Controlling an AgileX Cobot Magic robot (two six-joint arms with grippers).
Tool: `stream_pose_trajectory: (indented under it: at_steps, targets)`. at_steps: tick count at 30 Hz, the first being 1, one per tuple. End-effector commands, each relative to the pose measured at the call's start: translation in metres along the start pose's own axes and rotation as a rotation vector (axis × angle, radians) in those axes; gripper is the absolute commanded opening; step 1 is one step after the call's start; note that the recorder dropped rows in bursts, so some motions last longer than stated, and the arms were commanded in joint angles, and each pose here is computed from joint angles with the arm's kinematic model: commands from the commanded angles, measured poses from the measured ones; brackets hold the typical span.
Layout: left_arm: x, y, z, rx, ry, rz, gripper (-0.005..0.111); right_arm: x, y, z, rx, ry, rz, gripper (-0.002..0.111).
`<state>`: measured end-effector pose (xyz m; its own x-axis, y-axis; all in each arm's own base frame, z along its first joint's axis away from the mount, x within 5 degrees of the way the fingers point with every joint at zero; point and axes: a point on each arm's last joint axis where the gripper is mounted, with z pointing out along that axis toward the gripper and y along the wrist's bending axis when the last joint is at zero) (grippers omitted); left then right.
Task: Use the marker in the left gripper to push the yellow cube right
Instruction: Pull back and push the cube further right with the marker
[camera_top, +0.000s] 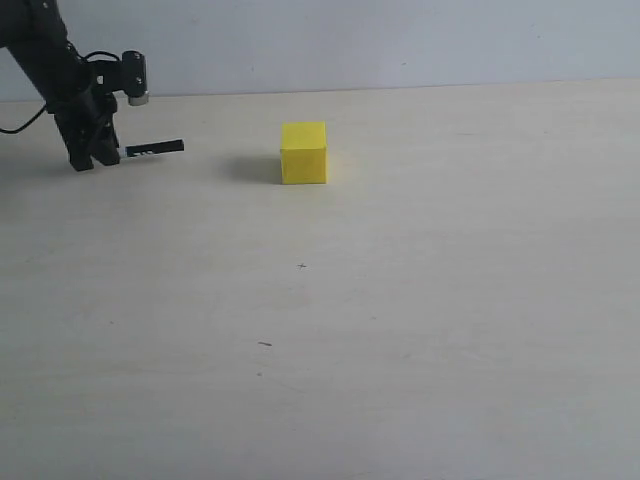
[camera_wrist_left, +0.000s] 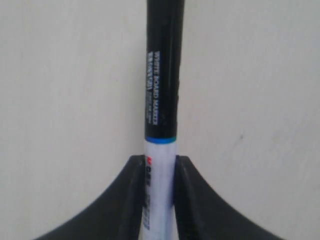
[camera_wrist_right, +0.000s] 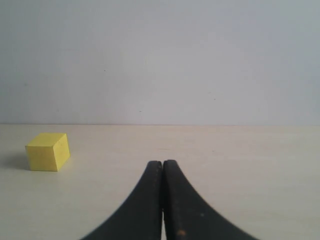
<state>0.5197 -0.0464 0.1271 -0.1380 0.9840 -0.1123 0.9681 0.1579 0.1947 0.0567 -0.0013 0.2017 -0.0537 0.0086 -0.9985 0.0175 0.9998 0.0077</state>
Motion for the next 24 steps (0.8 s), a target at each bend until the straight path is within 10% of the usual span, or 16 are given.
stream_pose_trajectory:
  at_steps: [1, 24]
  targets:
    - [-0.041, -0.014, 0.0, 0.033, -0.015, 0.059, 0.0, 0.001, 0.0, 0.0, -0.001, -0.007, -0.004, 0.0]
    - [-0.06, -0.022, 0.001, 0.047, -0.017, 0.11, 0.0, 0.001, 0.0, 0.0, -0.001, -0.007, -0.004, 0.0]
